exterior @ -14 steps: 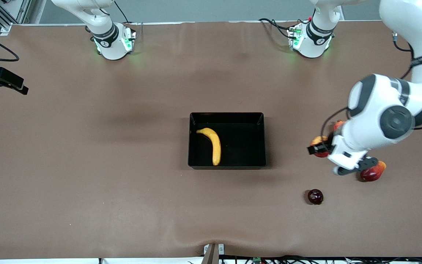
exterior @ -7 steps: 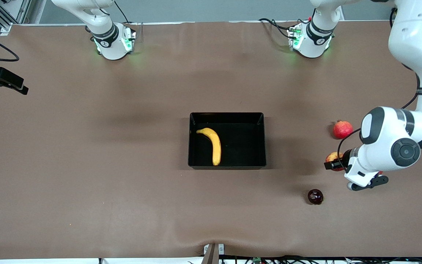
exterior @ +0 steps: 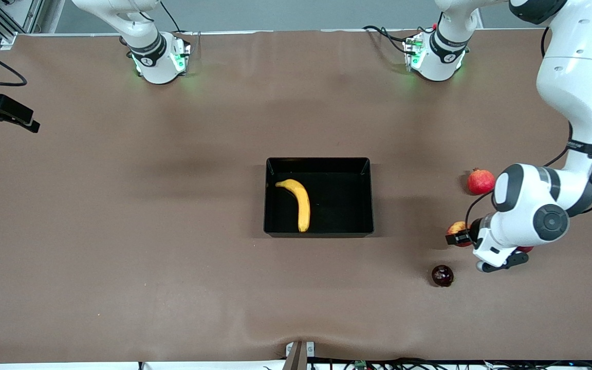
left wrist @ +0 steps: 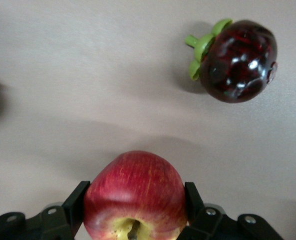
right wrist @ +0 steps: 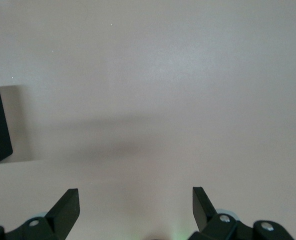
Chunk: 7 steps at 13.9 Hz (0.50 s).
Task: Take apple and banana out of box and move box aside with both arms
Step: 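Carry the apple out of the box and lower it beside the mangosteen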
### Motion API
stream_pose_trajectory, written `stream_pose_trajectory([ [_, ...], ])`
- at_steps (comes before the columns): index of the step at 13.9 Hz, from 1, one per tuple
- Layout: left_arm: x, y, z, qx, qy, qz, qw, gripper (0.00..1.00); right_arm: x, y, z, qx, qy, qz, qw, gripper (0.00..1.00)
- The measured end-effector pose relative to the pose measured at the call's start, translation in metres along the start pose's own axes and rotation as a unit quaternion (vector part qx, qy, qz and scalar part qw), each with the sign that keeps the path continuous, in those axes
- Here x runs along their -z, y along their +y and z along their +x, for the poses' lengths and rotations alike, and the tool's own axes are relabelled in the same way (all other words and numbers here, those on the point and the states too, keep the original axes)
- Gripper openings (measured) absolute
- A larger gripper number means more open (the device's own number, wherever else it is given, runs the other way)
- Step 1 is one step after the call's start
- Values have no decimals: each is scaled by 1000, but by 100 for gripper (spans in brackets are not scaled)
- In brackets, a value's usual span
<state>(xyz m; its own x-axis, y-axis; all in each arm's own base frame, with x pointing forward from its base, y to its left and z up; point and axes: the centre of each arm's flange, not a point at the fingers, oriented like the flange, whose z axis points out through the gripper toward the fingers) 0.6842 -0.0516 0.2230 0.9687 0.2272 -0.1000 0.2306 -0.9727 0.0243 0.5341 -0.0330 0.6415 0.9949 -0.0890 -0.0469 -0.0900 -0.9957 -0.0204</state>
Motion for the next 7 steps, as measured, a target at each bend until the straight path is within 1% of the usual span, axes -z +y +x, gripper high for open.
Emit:
stream_pose_trajectory([
  [2,-24,3,-11,2,-4,-4,1000,81,0,0,0,0,0,0,1000,100],
  [7,-27,13,-22,19,-7,-1,1000,81,0,0,0,0,0,0,1000,100],
])
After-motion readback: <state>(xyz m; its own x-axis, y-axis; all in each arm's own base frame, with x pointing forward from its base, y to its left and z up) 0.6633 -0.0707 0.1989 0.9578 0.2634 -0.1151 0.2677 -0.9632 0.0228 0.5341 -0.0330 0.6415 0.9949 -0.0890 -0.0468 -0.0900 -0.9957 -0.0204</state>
